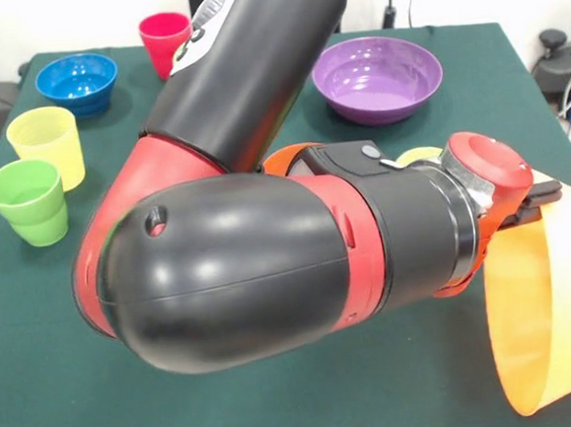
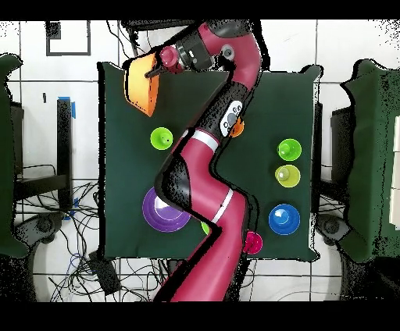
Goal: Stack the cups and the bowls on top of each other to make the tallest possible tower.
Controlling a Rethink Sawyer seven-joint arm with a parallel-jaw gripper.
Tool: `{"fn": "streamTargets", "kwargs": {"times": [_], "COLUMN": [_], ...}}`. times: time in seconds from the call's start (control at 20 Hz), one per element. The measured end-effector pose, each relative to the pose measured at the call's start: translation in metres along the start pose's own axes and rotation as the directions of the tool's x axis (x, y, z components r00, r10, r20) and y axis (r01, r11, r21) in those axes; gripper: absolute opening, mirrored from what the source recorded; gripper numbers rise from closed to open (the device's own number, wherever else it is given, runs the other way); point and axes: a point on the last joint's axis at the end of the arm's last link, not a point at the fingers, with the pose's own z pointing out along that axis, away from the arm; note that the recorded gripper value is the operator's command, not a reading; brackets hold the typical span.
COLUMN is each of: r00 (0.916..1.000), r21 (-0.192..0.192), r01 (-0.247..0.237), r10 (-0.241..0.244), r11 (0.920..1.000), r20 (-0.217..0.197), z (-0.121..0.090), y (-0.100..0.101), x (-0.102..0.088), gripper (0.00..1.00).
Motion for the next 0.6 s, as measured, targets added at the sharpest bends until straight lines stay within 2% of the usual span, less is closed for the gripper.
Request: {"fn": "streamTargets", "kwargs": {"times": [0.6], "r00": [0.9998], "r21": [0.001], "r01": [-0.015], "r10": [0.015], "r11": [0.9999], "r20": [-0.014], "z": [-0.0016], "y": [-0.0066], "x": [0.0039], "gripper": [0.00]}}
